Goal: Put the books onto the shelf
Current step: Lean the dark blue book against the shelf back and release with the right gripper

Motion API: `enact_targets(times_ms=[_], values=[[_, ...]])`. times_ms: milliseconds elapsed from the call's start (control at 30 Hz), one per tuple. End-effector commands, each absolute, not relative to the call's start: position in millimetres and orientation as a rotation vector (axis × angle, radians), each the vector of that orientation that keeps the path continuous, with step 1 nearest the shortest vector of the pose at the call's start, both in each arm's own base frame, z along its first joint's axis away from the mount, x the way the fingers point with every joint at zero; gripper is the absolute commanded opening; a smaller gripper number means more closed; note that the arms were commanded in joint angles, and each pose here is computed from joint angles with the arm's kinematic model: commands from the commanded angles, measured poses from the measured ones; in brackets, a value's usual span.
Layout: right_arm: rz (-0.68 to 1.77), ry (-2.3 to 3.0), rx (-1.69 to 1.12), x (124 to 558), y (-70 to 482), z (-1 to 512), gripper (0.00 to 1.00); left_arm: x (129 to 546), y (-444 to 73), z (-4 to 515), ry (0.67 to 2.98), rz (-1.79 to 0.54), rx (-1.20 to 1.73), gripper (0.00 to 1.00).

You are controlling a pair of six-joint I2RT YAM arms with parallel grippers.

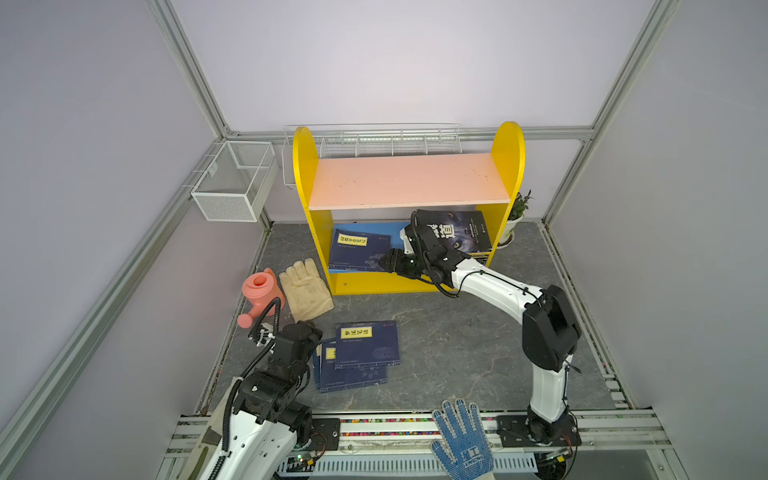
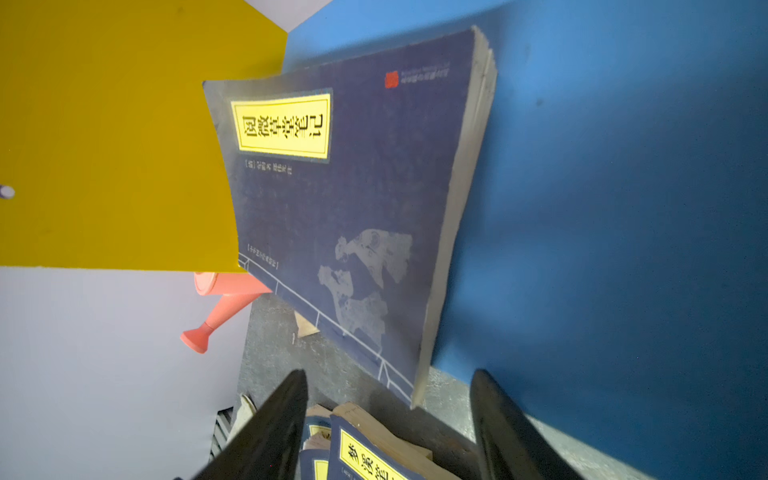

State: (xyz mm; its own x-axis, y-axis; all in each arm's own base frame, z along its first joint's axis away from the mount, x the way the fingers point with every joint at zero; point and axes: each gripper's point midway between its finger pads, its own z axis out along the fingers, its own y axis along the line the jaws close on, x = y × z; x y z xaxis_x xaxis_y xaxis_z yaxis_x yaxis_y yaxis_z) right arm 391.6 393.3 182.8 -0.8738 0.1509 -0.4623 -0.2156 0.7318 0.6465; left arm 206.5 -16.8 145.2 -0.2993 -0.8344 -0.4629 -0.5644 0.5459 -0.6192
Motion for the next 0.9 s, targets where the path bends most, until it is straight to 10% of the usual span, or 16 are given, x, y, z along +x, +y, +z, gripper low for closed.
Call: enact_targets(times_ms=[0, 300, 867], values=[[0.966, 2.411, -0.136, 373.2, 388.9, 195.2, 0.61, 206.9, -17.0, 148.1, 2.006, -0.429, -1.113, 0.84], [0.976, 2.462, -0.191, 364.3, 396.9, 177.1, 0.2, 209.9, -18.8, 144.8, 2.018, -0.422, -1.11, 0.84], [0.951, 2.485, -0.222, 381.7, 416.4, 165.4, 0.15, 208.8, -16.0, 143.6, 2.019, -0.399, -1.113, 0.84]])
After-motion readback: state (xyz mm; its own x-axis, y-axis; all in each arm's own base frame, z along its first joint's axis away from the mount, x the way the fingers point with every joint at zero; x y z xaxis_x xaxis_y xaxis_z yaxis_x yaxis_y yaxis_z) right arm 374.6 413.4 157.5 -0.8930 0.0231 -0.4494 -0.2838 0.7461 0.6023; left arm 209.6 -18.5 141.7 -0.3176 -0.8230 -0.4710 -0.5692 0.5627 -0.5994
